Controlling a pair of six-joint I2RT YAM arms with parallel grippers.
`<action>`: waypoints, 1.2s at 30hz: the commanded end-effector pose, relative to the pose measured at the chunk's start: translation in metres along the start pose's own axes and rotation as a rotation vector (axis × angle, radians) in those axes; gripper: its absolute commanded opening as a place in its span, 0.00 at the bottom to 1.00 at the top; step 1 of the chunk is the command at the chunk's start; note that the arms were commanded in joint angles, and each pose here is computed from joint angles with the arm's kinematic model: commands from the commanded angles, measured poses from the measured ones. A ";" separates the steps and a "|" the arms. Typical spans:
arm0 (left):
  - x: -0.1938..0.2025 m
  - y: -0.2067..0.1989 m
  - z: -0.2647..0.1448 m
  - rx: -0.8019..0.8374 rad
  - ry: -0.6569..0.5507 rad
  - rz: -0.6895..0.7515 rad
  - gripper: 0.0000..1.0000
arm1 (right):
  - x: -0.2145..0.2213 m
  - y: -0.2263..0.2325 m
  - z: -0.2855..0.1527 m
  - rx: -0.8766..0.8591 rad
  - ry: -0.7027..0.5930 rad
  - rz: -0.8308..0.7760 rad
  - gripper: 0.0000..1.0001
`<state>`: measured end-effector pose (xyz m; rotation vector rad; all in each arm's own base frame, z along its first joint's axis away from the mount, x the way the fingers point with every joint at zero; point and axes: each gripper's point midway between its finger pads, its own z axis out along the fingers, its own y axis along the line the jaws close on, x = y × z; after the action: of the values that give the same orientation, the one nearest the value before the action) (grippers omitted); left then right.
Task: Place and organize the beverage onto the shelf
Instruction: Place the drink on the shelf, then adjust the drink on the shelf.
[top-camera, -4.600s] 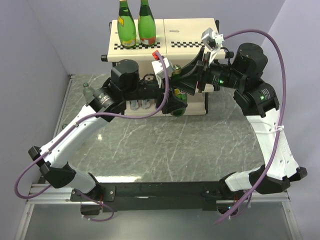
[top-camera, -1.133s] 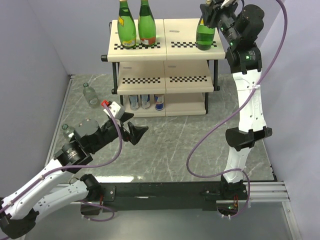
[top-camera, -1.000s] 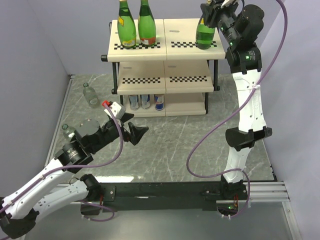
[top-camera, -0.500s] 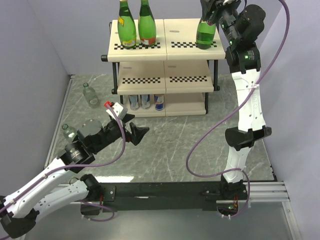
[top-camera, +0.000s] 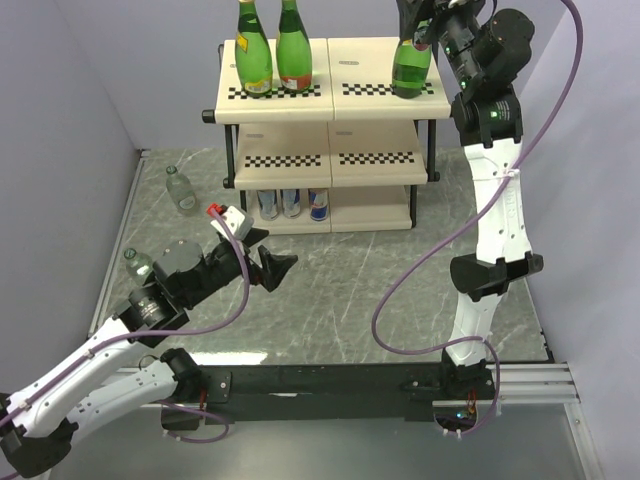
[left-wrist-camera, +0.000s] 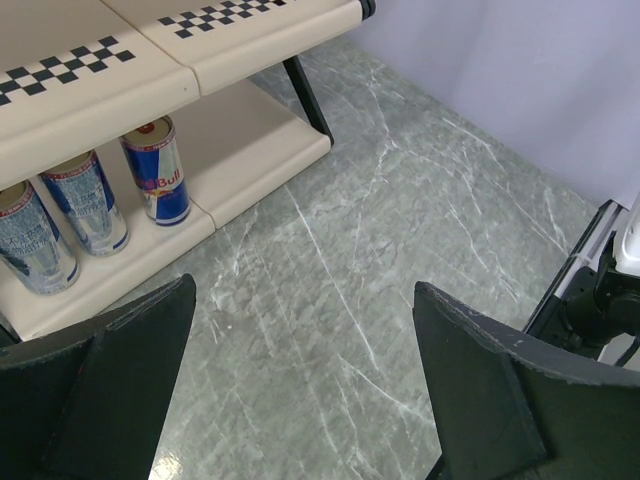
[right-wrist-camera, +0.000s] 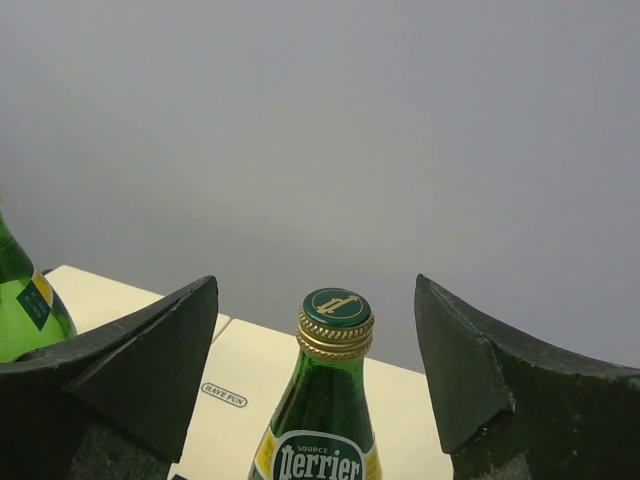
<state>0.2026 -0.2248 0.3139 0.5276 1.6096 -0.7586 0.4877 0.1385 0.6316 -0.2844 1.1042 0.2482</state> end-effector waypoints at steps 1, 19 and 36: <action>-0.013 -0.001 -0.003 0.001 -0.054 -0.019 0.95 | -0.066 0.001 -0.021 -0.003 -0.131 -0.020 0.86; -0.012 -0.001 -0.012 0.004 -0.069 -0.027 0.95 | -0.046 0.005 -0.030 -0.109 -0.048 0.038 0.88; -0.011 -0.001 -0.013 0.006 -0.077 -0.027 0.95 | 0.001 -0.005 -0.036 -0.136 0.082 0.127 0.88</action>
<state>0.1940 -0.2170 0.3126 0.5044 1.5935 -0.7814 0.4904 0.1201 0.5929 -0.3233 1.2417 0.3995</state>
